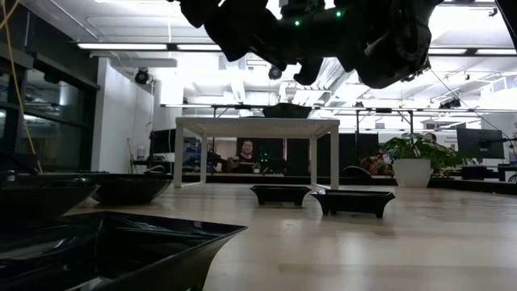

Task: Pick & Place Mini shaped plates
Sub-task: Stack the black distorted square plate on top of the black distorted square plate on the shelf

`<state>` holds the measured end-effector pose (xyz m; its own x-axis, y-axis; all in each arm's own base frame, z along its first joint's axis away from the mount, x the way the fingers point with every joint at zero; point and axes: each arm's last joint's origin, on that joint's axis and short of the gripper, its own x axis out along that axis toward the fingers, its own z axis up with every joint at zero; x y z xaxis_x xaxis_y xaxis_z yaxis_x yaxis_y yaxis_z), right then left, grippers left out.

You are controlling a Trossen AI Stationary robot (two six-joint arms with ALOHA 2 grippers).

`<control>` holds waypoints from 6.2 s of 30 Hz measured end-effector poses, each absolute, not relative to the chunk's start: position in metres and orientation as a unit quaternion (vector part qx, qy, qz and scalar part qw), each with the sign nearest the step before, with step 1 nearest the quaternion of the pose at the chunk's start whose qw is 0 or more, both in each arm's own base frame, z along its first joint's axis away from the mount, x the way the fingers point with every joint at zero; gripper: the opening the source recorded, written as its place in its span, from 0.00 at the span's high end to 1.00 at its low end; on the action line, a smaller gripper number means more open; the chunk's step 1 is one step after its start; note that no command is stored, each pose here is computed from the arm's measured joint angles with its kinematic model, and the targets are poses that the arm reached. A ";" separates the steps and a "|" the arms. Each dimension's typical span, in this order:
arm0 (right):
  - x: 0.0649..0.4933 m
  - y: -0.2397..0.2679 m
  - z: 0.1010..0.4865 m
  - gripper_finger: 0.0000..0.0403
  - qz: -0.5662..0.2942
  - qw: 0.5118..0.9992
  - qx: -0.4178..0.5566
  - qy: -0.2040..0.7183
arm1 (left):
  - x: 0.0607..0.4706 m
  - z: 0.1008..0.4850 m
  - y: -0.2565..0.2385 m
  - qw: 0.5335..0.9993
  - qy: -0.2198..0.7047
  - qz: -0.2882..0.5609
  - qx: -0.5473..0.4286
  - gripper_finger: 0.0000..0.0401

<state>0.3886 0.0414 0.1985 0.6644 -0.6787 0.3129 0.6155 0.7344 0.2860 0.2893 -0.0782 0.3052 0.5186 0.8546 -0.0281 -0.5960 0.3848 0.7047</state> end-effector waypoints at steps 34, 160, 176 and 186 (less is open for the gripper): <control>0.386 0.044 0.201 1.00 -0.391 0.906 0.005 -0.163 | 0.287 0.309 -0.082 0.810 0.210 0.394 0.381 0.54; 0.317 -0.267 0.324 1.00 -0.074 0.803 0.301 0.508 | 0.145 0.222 -0.053 0.834 0.175 0.463 0.245 0.53; 0.319 -0.266 0.320 1.00 -0.101 0.796 0.282 0.526 | 0.145 0.222 -0.053 0.835 0.181 0.460 0.242 0.53; 0.320 -0.264 0.320 1.00 -0.098 0.796 0.283 0.526 | 0.145 0.222 -0.053 0.835 0.181 0.460 0.243 0.53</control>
